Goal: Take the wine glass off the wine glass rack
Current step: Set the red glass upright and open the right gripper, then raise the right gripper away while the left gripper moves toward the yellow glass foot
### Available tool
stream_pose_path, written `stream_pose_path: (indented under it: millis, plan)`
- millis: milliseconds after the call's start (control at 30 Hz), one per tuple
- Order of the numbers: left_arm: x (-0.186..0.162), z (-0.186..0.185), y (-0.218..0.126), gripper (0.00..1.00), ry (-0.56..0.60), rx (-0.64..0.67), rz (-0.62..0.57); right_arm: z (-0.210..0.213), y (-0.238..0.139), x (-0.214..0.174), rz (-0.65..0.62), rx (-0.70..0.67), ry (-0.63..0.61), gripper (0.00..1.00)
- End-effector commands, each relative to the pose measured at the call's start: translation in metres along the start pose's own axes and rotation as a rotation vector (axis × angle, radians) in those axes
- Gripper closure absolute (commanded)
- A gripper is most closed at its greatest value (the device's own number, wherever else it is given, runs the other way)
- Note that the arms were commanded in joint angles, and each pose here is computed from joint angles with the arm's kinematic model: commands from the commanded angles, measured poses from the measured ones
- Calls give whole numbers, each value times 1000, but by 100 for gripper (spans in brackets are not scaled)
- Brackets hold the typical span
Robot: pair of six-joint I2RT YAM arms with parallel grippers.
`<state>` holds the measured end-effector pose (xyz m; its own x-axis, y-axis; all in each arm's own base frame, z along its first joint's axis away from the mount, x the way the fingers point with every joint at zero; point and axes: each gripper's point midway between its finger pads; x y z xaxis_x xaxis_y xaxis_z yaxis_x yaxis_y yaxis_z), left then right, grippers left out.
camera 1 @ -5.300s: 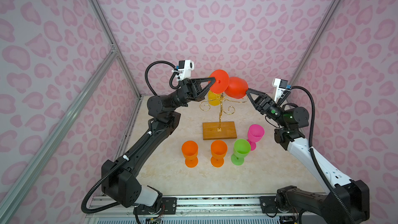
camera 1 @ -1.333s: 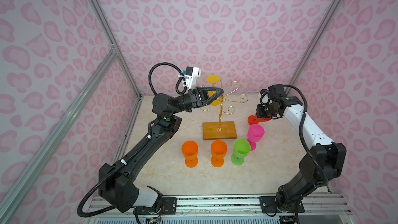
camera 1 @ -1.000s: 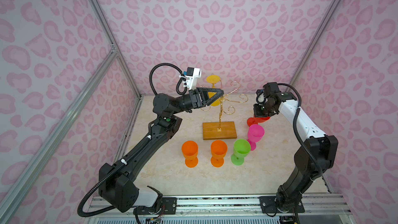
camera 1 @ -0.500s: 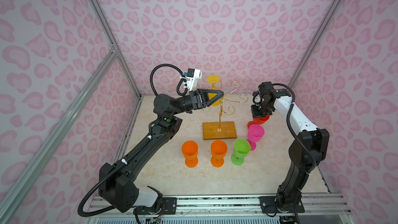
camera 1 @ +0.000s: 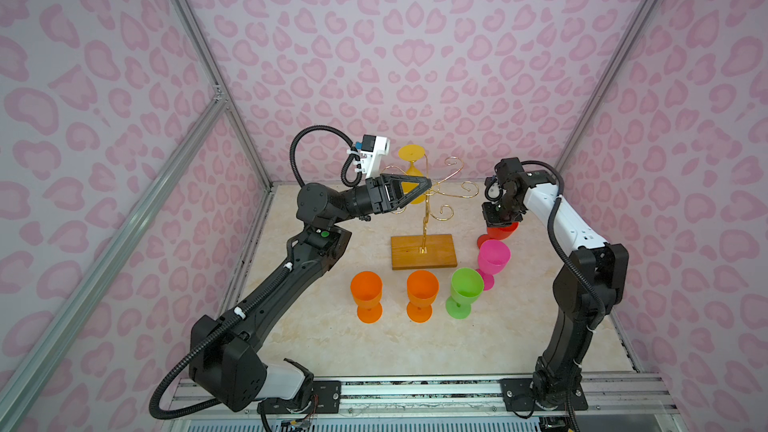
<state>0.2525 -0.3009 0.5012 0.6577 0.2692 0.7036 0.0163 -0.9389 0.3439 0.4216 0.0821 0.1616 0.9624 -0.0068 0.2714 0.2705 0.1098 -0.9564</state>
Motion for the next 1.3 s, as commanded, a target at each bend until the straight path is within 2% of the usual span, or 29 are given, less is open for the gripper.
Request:
stream_pose_path:
  millis: [0,133,333,567,667,767,933,1133,1267]
  plan:
    - [-1,-7,-1,32,43,-14,10,-1,-2,0,-3,-9,5,80]
    - [-1,-3,-1,32,43,-3,12,1,-11,5,-36,0,9,75]
    - [4,1,-6,32,54,26,3,1,-38,11,-120,7,22,74]
    - [13,5,-14,32,71,66,-18,-6,-102,20,-323,55,88,74]
    - [20,17,-23,32,58,117,-44,-11,-136,22,-447,83,137,74]
    - [28,27,-33,32,45,163,-76,-6,-177,23,-608,161,157,73]
    - [35,37,-45,32,69,237,-95,26,-241,20,-781,404,131,72]
    - [48,69,-59,32,65,378,-101,74,-291,29,-872,691,81,65]
    - [66,77,-68,32,68,421,-126,106,-294,40,-847,764,34,62]
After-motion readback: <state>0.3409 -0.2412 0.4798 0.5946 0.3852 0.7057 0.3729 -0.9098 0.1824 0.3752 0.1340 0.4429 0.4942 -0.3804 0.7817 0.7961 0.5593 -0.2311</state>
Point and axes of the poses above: each gripper's point midway between its finger pads, its own y axis out along the fingers, its own z axis along the line the jaws close on, x = y × z, and after that the axes turned 7 degrees about y, right-handed
